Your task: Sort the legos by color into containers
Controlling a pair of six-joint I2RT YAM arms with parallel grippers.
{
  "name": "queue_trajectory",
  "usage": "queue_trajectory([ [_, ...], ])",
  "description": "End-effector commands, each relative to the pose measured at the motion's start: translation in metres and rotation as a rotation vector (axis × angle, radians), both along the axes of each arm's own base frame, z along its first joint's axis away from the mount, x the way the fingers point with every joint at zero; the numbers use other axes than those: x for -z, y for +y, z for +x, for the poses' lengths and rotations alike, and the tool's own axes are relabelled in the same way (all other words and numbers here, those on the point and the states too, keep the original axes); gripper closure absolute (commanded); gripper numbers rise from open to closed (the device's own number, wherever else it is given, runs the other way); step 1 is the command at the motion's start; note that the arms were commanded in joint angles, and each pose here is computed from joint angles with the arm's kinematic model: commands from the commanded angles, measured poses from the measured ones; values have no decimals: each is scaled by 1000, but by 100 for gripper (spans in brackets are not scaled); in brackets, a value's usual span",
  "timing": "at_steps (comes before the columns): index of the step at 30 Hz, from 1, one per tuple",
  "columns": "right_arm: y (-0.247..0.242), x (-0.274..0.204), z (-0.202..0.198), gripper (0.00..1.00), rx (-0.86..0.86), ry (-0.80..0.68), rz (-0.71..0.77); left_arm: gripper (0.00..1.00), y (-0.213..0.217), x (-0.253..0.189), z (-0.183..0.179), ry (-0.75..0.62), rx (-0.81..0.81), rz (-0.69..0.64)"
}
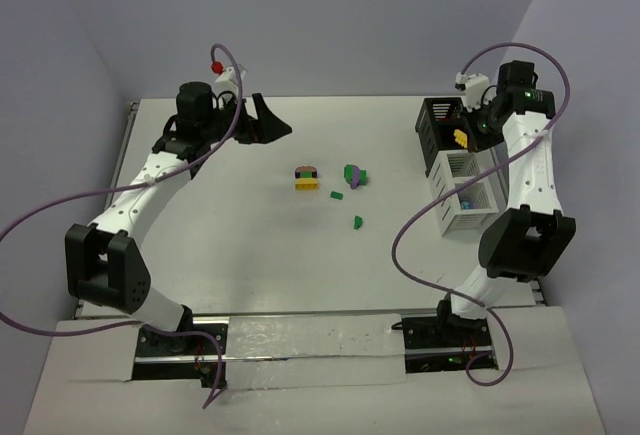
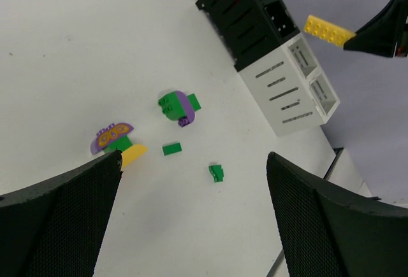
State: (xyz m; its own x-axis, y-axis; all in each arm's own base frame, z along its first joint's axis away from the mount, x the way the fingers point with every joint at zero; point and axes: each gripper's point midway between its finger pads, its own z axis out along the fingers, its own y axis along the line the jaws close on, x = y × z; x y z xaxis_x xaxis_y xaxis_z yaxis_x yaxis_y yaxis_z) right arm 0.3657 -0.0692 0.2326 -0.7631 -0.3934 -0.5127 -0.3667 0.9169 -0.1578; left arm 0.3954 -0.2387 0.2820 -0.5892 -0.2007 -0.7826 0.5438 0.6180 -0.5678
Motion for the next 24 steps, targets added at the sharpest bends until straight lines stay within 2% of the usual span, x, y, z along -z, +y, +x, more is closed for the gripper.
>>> queue_trajectory([
  [1, -20, -10, 3, 100, 25, 17, -87, 1, 3, -1, -10, -52, 56, 61],
  [6, -29, -2, 9, 100, 28, 68, -113, 1, 3, 1, -10, -48, 59, 69],
  [24, -33, 7, 55, 100, -21, 90, -95, 1, 1, 5, -7, -48, 73, 71],
])
